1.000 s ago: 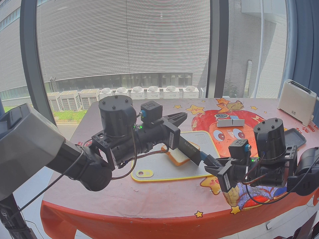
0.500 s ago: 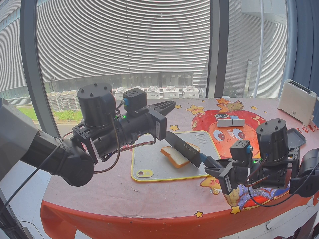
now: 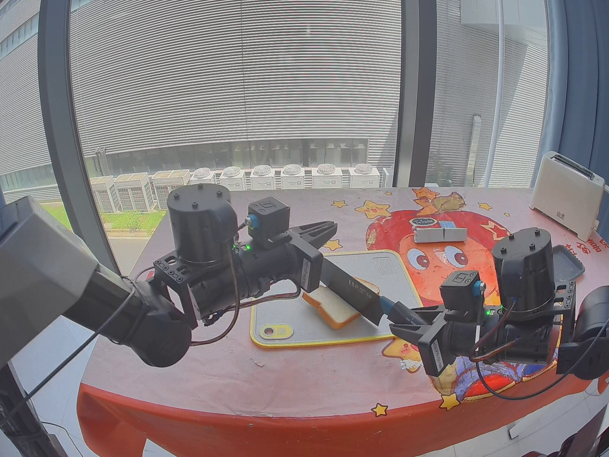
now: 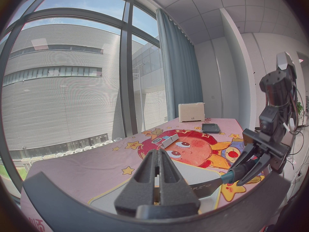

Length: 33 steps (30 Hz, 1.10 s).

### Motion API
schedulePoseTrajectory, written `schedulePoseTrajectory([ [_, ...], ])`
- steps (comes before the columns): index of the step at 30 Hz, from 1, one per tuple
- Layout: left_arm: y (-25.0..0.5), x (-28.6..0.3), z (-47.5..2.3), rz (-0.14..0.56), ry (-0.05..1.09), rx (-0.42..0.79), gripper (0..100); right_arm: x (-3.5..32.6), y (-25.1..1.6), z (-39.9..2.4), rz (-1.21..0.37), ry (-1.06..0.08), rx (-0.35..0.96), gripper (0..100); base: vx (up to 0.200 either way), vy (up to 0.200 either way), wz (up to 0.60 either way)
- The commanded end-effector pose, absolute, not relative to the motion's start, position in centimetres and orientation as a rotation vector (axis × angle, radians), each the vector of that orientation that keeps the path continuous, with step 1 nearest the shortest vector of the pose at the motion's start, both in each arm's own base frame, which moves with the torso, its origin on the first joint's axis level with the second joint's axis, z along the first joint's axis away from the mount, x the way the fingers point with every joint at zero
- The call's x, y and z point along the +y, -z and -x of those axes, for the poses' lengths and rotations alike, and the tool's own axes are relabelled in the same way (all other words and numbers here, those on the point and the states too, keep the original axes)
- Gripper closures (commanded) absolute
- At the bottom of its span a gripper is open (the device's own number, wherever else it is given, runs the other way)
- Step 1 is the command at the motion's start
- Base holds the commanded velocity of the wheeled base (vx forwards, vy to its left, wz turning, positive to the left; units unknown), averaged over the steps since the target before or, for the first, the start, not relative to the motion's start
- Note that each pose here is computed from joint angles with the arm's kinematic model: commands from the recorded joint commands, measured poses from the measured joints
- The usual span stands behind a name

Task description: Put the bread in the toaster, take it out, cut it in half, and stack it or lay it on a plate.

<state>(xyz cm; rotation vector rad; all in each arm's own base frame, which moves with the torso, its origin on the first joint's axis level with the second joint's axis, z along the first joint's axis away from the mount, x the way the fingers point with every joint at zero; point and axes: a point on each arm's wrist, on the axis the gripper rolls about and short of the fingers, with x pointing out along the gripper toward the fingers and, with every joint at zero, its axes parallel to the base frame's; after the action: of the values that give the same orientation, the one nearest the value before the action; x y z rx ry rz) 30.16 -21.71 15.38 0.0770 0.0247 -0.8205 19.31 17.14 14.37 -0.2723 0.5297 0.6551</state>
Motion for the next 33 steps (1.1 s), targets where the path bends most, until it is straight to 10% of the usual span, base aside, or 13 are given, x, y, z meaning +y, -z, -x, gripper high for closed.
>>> schedulePoseTrajectory([
  [1,-13.1,-22.9,-31.8,-0.092,0.817,0.063,100,17.1,-14.3,-19.3,0.273,-0.653,0.531,100,0.000,0.000,0.00],
  [33,-8.6,-24.2,-32.3,-0.124,0.837,0.153,100,17.0,-14.4,-19.8,0.259,-0.639,0.521,100,0.000,0.000,0.00],
])
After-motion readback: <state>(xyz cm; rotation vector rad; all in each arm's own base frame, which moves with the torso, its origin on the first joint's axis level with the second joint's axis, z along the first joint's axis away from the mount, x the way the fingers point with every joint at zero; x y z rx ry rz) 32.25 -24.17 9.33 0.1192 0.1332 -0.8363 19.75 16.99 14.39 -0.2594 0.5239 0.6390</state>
